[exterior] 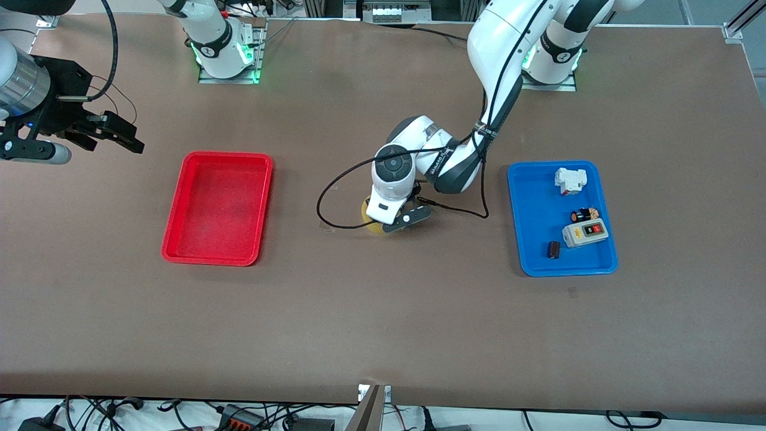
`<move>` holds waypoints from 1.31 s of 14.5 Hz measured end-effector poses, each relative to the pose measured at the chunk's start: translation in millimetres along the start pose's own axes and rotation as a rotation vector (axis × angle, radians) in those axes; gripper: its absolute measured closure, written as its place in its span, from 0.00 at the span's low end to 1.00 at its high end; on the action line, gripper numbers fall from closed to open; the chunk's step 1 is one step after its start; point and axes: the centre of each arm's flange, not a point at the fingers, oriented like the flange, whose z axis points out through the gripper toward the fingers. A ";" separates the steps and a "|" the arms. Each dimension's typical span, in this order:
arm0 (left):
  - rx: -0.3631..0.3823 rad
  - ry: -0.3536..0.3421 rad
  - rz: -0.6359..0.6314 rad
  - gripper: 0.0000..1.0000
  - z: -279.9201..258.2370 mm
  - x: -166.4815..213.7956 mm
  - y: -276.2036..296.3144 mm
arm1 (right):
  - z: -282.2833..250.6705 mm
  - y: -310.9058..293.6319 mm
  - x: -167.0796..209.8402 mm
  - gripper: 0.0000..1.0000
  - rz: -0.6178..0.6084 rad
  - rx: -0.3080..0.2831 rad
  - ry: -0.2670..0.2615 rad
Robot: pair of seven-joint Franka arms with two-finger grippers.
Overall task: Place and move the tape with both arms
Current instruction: 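Lift the tape roll with the left gripper and carry it toward the table middle, then set the tape on the table while the right gripper reaches toward it, then grasp the tape rim with the right gripper while the left gripper withdraws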
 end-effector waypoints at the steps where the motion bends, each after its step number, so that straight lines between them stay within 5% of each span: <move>1: -0.003 0.002 -0.006 0.03 -3.8 3.8 -0.7 | 0.6 -0.6 0.6 0.01 -0.001 0.000 0.001; 11: 0.087 -0.074 -0.018 0.00 -160.4 110.7 -118.7 | 39.7 -126.6 -0.1 0.01 -0.079 0.002 0.019; 19: 0.083 -0.074 0.205 0.00 -293.1 181.7 -278.0 | 175.7 -307.0 -16.8 0.01 -0.069 0.026 0.025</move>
